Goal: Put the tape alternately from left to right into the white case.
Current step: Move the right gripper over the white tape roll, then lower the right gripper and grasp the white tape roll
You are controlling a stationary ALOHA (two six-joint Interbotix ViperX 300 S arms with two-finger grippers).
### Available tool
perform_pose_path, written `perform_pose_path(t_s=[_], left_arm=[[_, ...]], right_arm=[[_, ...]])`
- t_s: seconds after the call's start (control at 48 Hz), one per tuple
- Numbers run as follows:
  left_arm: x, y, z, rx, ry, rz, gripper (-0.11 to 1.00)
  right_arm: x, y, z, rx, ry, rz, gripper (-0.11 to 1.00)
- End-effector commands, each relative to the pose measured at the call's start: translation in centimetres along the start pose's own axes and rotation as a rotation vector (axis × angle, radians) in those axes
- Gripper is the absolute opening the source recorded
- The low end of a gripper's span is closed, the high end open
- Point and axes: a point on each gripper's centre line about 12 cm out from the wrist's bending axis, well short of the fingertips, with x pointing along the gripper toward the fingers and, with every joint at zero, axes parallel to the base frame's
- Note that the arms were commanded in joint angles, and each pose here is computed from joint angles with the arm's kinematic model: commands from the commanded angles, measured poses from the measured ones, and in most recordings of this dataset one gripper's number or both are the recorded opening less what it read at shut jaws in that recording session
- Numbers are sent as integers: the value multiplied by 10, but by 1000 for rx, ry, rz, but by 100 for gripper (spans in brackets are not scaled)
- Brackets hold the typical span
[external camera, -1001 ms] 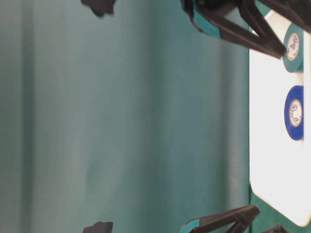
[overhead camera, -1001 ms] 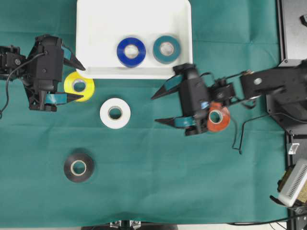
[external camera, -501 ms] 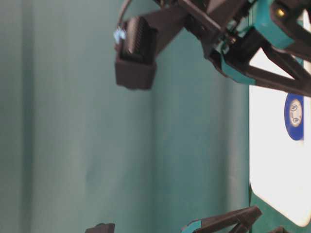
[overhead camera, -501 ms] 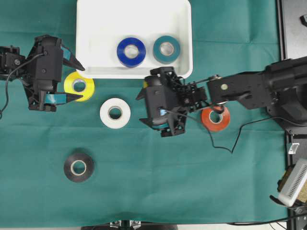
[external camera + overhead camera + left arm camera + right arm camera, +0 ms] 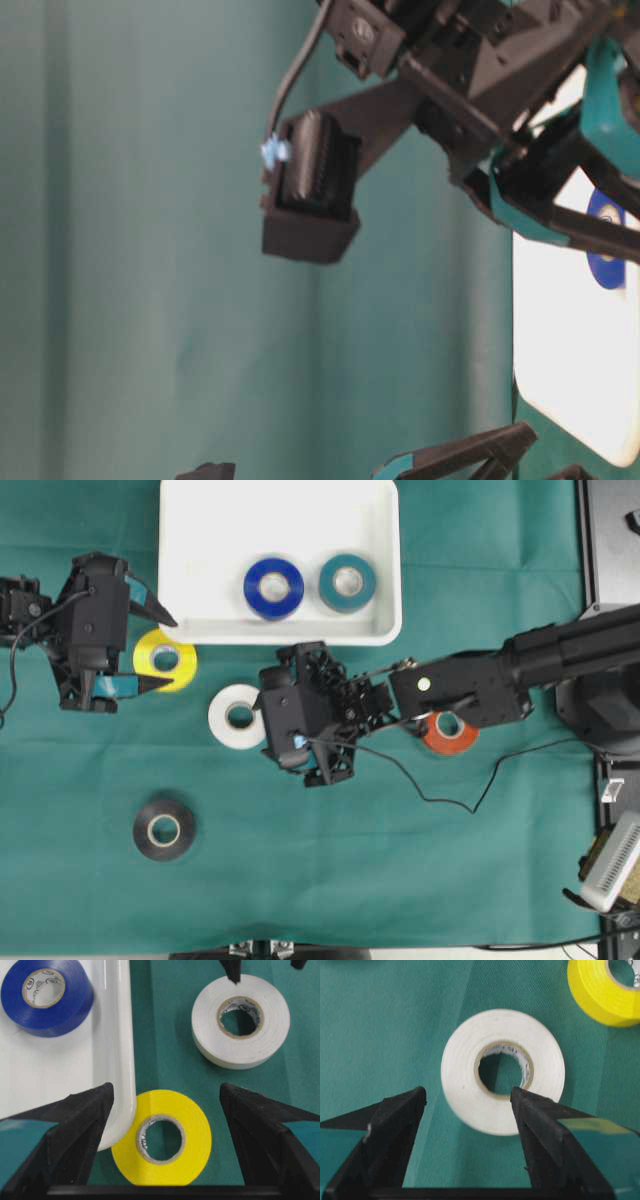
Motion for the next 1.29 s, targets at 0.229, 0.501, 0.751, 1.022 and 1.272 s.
perform_pose_path(t_s=[0.229, 0.501, 0.751, 1.022, 1.272], left_arm=[[-3, 0, 7, 0, -29, 2, 84], [-2, 0, 6, 0, -26, 1, 84], [-2, 0, 7, 1, -28, 3, 84], [-3, 1, 8, -1, -38, 4, 84], [-2, 1, 8, -2, -41, 5, 84]], right_arm=[[10, 5, 20, -9, -30, 4, 72], [23, 12, 20, -21, 20, 0, 72], [33, 11, 13, -22, 59, -8, 72], [35, 11, 12, -22, 60, -7, 72], [37, 9, 10, -25, 63, -11, 61]])
